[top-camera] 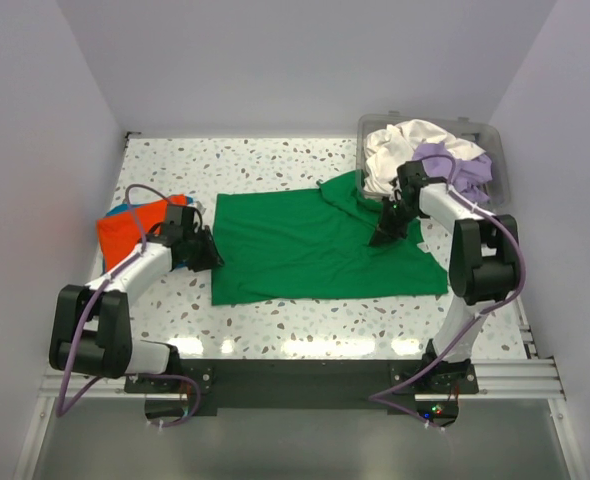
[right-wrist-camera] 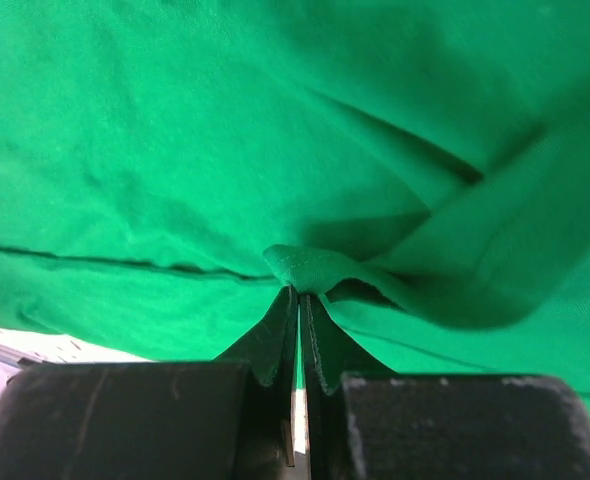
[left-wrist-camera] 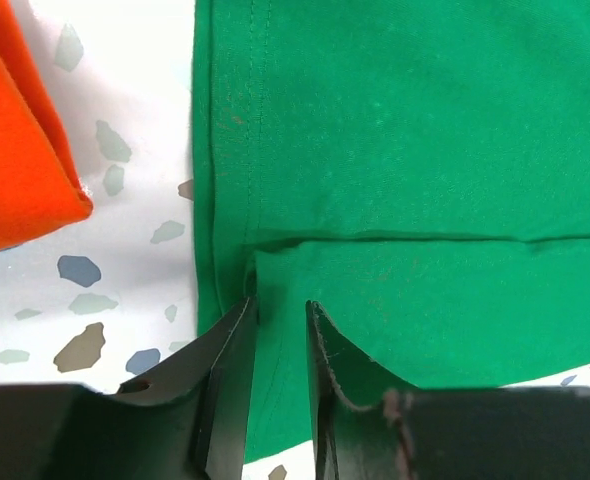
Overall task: Fold and stack the t-shirts
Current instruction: Fold the tshirt
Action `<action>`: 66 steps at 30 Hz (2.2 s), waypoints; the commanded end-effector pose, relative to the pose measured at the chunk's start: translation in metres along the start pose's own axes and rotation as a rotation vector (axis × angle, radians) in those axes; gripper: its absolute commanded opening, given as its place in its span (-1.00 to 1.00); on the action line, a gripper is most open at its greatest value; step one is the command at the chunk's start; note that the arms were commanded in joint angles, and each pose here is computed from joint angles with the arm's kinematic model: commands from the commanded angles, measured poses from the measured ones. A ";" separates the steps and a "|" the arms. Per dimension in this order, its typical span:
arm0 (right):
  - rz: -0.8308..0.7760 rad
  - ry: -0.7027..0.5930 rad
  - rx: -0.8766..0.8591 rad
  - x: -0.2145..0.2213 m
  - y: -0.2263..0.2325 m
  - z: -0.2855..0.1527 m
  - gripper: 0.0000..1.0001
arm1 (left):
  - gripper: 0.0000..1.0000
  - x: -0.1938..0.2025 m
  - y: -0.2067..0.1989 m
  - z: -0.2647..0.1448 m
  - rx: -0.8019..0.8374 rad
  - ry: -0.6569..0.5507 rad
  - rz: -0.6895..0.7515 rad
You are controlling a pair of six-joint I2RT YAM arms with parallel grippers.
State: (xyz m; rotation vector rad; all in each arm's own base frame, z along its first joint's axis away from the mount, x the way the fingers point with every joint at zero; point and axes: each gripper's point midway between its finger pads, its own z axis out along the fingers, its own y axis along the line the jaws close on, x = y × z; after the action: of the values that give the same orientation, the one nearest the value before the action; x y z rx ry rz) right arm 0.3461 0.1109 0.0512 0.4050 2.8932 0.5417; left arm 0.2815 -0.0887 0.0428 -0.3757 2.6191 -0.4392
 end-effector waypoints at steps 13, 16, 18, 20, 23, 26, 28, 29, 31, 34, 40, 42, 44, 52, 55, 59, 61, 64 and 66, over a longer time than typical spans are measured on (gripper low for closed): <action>-0.056 -0.005 -0.122 -0.022 0.051 0.010 -0.01 | -0.24 -0.031 -0.030 -0.025 0.092 -0.089 0.027; -0.066 -0.023 -0.115 -0.022 0.051 -0.001 0.37 | -0.24 -0.012 -0.031 -0.023 0.120 -0.028 0.025; -0.076 -0.042 -0.097 -0.017 0.048 -0.014 0.44 | -0.24 0.002 -0.030 -0.023 0.129 0.015 0.026; -0.078 -0.052 -0.078 -0.005 0.042 -0.026 0.48 | -0.24 0.024 -0.025 -0.022 0.133 0.079 0.022; -0.065 -0.046 -0.020 0.015 0.022 -0.027 0.51 | -0.25 0.049 -0.017 -0.022 0.120 0.160 0.013; -0.043 -0.038 0.021 0.035 0.005 -0.027 0.54 | -0.25 0.065 -0.017 -0.025 0.145 0.211 0.009; -0.032 -0.020 0.048 0.049 -0.008 -0.020 0.56 | -0.25 0.073 -0.015 -0.024 0.147 0.231 0.003; -0.025 -0.018 0.056 0.051 -0.011 -0.017 0.56 | -0.25 0.077 -0.014 -0.023 0.149 0.244 0.000; -0.011 0.009 0.073 0.060 -0.019 -0.009 0.56 | -0.25 0.086 -0.010 -0.017 0.140 0.287 -0.007; -0.002 0.016 0.099 0.061 -0.026 -0.002 0.56 | -0.25 0.093 -0.005 -0.014 0.103 0.316 -0.015; -0.012 0.044 0.206 0.062 -0.051 0.007 0.56 | -0.27 0.089 0.010 -0.019 -0.006 0.282 -0.020; -0.011 0.069 0.249 0.065 -0.063 0.011 0.56 | -0.27 0.088 0.014 -0.020 -0.034 0.282 -0.023; 0.001 0.077 0.267 0.064 -0.073 0.013 0.56 | -0.27 0.089 0.020 -0.021 -0.068 0.282 -0.025; 0.011 0.047 0.266 0.038 -0.084 0.009 0.57 | -0.27 0.079 0.024 -0.021 -0.119 0.241 -0.007; -0.010 0.049 0.254 0.033 -0.079 0.007 0.57 | -0.27 0.075 0.016 -0.025 -0.084 0.236 0.016; -0.034 0.057 0.227 0.034 -0.072 -0.003 0.57 | -0.25 0.063 -0.008 -0.040 0.010 0.212 0.023; -0.044 0.043 0.210 0.033 -0.066 -0.014 0.57 | -0.24 0.046 -0.023 -0.050 0.055 0.173 0.039; -0.053 0.023 0.178 0.035 -0.056 -0.031 0.57 | -0.24 0.020 -0.043 -0.055 0.107 0.123 0.057; -0.051 0.003 0.161 0.033 -0.051 -0.037 0.57 | -0.24 -0.001 -0.058 -0.049 0.148 0.085 0.062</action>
State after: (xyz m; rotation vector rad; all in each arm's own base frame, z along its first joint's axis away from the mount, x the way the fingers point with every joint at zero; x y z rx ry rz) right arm 0.2833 0.0649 0.0284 0.4015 3.0460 0.2843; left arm 0.2384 -0.1131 0.0807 -0.3139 2.7485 -0.5438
